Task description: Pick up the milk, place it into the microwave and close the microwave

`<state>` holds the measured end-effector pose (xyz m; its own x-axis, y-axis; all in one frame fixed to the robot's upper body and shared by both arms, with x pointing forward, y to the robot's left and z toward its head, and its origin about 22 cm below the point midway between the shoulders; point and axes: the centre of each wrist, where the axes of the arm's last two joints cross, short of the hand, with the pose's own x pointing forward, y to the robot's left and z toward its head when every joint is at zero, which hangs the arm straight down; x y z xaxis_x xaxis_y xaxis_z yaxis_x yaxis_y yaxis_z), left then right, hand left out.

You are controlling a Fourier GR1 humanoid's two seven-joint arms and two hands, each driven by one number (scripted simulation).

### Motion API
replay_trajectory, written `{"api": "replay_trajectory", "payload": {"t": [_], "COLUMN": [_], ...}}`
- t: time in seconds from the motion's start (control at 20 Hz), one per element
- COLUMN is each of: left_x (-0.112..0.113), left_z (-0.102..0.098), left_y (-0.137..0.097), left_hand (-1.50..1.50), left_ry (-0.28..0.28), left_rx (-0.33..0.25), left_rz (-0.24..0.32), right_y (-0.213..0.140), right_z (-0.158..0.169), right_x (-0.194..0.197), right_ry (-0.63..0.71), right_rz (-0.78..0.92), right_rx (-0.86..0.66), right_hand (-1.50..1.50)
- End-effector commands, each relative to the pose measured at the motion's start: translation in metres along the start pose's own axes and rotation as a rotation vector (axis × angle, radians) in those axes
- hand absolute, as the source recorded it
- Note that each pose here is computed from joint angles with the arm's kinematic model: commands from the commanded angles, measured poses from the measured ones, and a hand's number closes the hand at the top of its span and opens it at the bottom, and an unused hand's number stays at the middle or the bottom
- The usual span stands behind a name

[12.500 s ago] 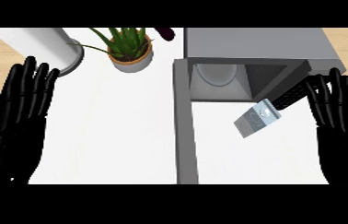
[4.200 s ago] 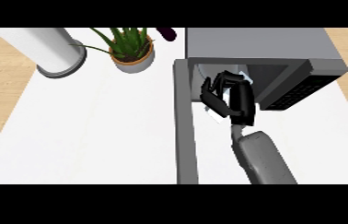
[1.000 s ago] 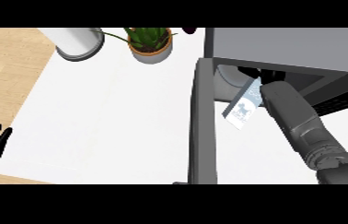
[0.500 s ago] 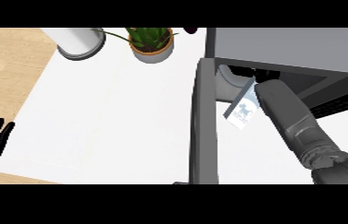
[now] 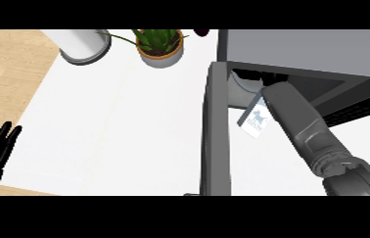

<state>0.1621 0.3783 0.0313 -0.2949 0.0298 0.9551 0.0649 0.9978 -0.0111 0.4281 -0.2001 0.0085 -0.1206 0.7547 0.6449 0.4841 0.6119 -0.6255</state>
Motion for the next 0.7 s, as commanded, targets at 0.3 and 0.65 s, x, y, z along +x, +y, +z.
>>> {"api": "replay_trajectory", "payload": {"t": [0.3,0.65], "left_x": [0.004,-0.002], "left_z": [0.016,0.019], "left_y": [0.010,-0.008], "left_hand": [-1.50,-1.50], "left_ry": [-0.005,-0.011], "left_rx": [0.005,0.011], "left_rz": [-0.014,-0.008], "right_y": [-0.003,-0.009], "right_z": [0.004,0.008], "right_x": [-0.010,-0.022], "right_ry": [-0.004,0.006], "right_rz": [-0.029,-0.088], "right_rx": [0.043,0.053], "right_hand": [-1.50,-1.50]}}
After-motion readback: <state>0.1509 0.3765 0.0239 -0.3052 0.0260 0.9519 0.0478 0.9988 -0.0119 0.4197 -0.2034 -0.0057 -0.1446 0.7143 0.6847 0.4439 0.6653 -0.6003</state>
